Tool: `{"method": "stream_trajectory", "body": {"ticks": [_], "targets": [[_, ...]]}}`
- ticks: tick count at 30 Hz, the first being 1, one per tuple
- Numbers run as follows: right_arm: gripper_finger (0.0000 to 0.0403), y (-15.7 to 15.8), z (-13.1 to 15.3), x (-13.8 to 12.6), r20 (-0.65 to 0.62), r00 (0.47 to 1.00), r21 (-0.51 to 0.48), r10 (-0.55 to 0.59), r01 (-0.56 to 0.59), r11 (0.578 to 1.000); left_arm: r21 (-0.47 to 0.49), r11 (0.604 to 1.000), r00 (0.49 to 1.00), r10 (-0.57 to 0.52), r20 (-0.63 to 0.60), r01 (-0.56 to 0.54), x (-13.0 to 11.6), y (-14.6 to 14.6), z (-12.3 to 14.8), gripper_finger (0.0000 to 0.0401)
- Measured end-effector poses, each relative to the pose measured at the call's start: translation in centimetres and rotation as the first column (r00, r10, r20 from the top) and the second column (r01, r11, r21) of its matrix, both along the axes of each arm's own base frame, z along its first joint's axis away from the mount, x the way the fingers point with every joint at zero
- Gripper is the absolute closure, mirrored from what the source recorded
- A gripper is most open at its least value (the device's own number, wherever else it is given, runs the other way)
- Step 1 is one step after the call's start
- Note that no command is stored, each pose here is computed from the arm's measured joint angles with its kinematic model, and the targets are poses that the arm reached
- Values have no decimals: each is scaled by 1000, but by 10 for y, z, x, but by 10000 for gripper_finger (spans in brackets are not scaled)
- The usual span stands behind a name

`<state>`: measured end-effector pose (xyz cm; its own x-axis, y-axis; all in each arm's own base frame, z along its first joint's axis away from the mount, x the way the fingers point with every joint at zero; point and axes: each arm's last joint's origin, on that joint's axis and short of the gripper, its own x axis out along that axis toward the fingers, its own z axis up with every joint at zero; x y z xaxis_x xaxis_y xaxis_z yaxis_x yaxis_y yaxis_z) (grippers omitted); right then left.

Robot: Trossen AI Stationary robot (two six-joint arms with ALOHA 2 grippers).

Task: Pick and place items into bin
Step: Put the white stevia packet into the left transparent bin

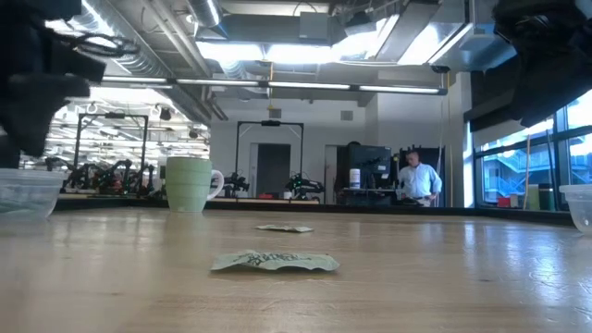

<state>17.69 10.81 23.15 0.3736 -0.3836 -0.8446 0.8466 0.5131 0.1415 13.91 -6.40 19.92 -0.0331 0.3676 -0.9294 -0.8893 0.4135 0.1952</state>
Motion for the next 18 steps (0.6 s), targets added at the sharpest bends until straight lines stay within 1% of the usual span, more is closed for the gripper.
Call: {"method": "stream_trajectory", "body": {"ticks": [3,5,7,8,10,12,14,16,18], "targets": [[271,0,0,0,-7,1000,-7,17,-17,1000,55,996,995,-75,63,71,8,-1,13,302],[271,0,0,0,-7,1000,-7,18,-18,1000,97,985,979,-156,129,144,17,-4,25,304],[271,0,0,0,-7,1000,-7,17,-18,1000,119,960,937,-275,214,255,31,-10,36,307],[271,0,0,0,-7,1000,-7,17,-17,1000,128,939,903,-342,259,319,38,-14,41,309],[271,0,0,0,-7,1000,-7,18,-18,1000,161,873,802,-486,349,459,54,-22,49,312],[271,0,0,0,-7,1000,-7,18,-18,1000,220,783,657,-612,440,582,72,-32,56,314],[271,0,0,0,-7,1000,-6,18,-18,1000,293,683,504,-707,496,669,89,-43,60,315],[271,0,0,0,-5,1000,-5,17,-17,1000,361,579,367,-779,508,731,105,-53,59,315],[271,0,0,1,-1,1000,-2,17,-17,1000,407,480,260,-834,487,777,119,-62,52,315]]}}
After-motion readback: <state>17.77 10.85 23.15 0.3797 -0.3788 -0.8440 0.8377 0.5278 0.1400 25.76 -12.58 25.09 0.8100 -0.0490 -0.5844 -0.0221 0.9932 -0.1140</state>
